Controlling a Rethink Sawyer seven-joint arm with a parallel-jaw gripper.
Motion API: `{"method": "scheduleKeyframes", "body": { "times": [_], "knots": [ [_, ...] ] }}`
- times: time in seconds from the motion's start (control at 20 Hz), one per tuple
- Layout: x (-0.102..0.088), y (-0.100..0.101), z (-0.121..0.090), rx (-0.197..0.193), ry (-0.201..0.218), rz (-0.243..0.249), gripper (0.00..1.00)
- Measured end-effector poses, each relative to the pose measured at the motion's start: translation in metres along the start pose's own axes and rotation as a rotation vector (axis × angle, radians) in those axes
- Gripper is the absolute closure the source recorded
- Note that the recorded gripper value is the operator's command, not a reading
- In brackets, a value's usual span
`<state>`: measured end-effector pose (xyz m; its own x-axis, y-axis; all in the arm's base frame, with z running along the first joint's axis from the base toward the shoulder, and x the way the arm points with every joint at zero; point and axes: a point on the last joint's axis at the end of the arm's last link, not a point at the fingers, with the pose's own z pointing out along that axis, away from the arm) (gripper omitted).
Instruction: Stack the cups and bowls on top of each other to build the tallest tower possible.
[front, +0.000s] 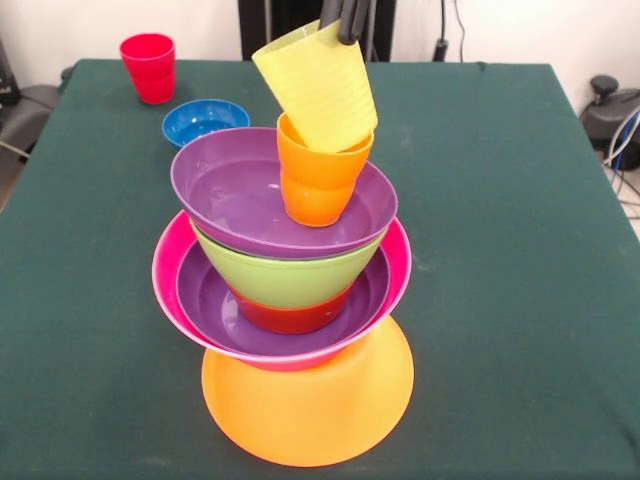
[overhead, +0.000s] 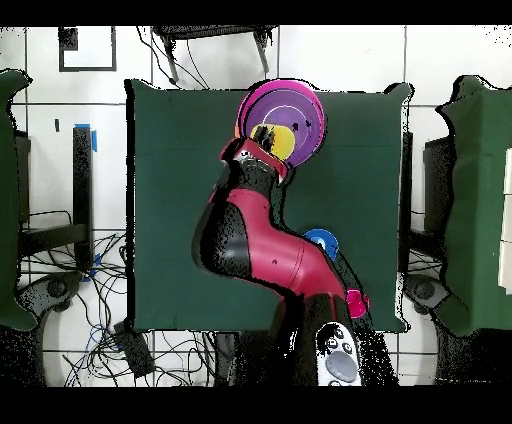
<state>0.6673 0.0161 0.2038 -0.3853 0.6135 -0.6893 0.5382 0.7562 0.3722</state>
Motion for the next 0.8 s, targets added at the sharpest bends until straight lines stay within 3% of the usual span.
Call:
{"method": "scheduleKeyframes", "body": {
  "times": [0.8],
  "knots": [
    [0.011, -0.0022, 0.0024, 0.004, 0.022, -0.001, 1.0]
  ]
}}
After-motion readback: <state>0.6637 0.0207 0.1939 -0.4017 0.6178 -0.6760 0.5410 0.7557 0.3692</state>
